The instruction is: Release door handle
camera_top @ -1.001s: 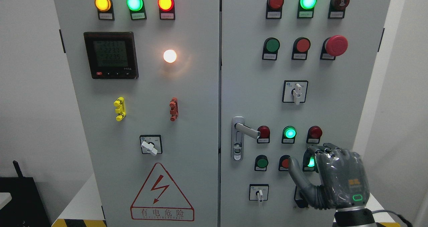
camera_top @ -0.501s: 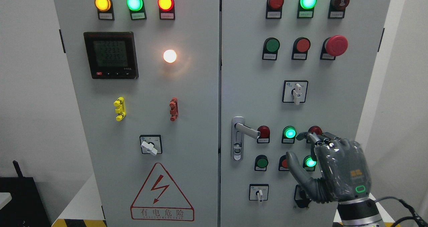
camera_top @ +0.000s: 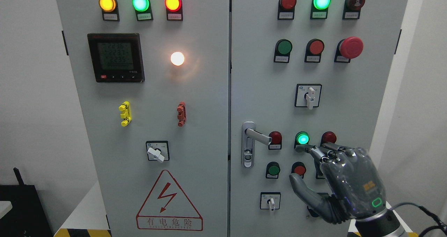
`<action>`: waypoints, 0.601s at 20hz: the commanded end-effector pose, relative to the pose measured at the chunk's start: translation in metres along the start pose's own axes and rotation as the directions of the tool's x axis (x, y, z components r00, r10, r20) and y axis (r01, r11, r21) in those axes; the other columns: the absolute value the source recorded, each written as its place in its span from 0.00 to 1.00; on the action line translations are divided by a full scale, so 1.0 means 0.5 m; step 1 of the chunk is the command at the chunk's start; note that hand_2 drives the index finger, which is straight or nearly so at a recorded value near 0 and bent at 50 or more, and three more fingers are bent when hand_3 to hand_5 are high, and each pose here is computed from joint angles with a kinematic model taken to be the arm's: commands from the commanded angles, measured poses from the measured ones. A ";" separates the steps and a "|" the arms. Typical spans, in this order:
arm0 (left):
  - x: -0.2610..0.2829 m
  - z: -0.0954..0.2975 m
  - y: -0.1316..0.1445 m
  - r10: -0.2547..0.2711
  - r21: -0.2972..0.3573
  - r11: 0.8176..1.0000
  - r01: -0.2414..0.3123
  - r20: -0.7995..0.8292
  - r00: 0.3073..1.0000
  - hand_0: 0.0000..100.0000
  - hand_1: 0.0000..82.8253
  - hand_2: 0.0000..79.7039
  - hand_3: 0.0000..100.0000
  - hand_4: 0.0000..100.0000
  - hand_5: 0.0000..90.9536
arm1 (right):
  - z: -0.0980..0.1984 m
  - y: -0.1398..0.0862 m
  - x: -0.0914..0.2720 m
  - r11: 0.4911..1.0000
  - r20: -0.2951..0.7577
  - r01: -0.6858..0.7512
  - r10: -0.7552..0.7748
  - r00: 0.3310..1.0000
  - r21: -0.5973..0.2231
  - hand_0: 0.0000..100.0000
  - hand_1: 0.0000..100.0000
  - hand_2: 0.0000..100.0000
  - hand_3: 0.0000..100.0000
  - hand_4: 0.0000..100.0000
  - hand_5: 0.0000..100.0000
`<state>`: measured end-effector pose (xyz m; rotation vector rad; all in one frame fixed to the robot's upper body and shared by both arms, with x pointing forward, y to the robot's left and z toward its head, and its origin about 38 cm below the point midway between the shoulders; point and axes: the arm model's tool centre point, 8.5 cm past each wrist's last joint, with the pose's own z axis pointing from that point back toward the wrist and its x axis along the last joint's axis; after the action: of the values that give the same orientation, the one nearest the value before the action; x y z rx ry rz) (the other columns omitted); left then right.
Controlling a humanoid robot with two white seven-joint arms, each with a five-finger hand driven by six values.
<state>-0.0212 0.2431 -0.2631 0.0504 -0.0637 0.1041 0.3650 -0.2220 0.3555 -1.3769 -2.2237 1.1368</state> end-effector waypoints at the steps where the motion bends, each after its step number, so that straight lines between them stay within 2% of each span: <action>1: 0.021 -0.003 -0.004 0.000 -0.005 1.000 0.000 0.030 1.000 0.12 0.47 0.00 0.00 0.00 0.00 | 0.014 -0.035 -0.035 0.996 0.089 -0.026 0.018 0.996 0.082 0.44 0.00 0.35 0.91 0.84 0.95; 9: 0.021 -0.003 -0.004 0.002 -0.005 1.000 -0.002 0.030 1.000 0.12 0.47 0.00 0.00 0.00 0.00 | 0.007 -0.029 -0.035 0.989 0.081 0.041 -0.053 0.995 0.143 0.43 0.00 0.35 0.91 0.84 0.95; 12: 0.021 -0.003 -0.004 0.000 -0.005 1.000 0.000 0.030 1.000 0.12 0.47 0.00 0.00 0.00 0.00 | -0.003 -0.022 -0.035 0.980 0.031 0.101 -0.108 0.994 0.170 0.43 0.00 0.36 0.94 0.86 0.95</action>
<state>-0.0212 0.2431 -0.2631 0.0504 -0.0637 0.1041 0.3648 -0.2334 0.3774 -1.2494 -2.2436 1.2287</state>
